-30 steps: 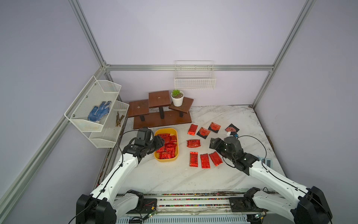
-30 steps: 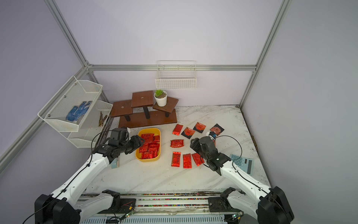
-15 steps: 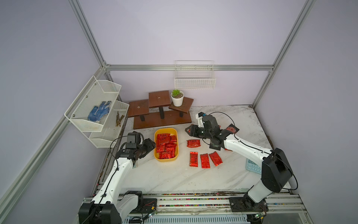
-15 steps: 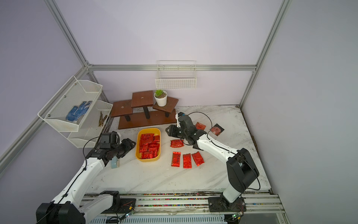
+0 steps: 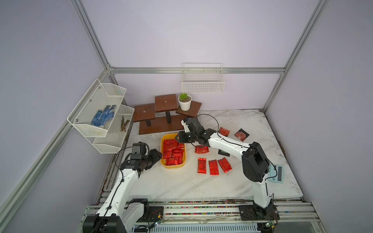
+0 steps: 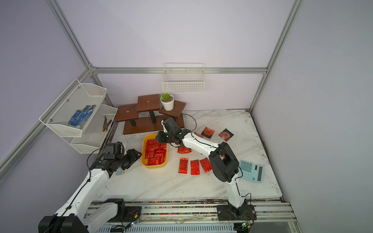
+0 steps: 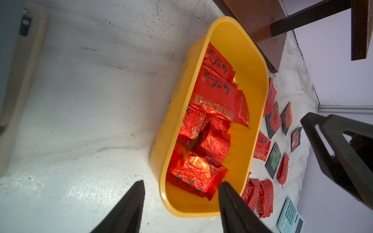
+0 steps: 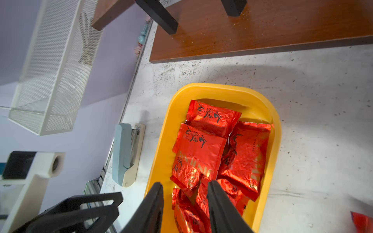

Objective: Take the tea bags out of the storage box
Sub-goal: Pick up the tea bag from the storage box.

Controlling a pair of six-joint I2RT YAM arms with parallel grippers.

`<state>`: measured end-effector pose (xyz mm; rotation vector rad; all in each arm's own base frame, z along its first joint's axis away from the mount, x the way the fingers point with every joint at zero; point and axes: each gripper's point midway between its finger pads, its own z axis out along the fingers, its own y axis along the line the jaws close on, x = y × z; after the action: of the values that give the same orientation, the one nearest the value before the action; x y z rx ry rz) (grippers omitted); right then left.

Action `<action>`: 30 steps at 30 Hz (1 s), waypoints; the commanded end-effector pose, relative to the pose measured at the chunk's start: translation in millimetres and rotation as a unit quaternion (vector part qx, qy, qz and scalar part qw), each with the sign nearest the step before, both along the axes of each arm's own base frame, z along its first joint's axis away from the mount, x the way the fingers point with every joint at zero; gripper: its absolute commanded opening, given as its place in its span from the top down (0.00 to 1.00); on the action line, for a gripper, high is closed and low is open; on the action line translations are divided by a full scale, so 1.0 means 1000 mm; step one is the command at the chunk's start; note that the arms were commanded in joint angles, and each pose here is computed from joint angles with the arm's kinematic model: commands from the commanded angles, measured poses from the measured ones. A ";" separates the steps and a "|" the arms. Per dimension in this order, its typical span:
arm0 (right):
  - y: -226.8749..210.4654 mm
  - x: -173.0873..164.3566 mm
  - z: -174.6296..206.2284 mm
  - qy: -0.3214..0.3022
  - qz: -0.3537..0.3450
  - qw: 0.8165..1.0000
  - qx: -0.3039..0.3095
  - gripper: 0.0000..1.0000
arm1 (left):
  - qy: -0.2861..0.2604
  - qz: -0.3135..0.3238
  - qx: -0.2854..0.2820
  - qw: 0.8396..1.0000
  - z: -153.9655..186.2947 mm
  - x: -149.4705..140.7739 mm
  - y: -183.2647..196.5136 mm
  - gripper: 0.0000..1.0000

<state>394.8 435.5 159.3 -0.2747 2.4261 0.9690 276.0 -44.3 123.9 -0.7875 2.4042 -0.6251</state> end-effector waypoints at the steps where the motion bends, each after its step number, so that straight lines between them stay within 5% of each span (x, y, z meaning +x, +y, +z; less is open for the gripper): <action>1: 0.002 0.003 -0.012 -0.001 -0.005 0.999 -0.037 0.61 | -0.024 0.001 -0.007 1.000 0.010 0.001 -0.001 0.38; 30: 0.021 0.015 -0.075 0.012 -0.028 0.993 -0.115 0.65 | -0.033 -0.005 -0.003 0.999 0.013 -0.017 -0.001 0.38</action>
<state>409.1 456.2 88.7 -0.2790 2.5487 0.7036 258.7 -44.6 133.7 -0.7733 2.3648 -0.6406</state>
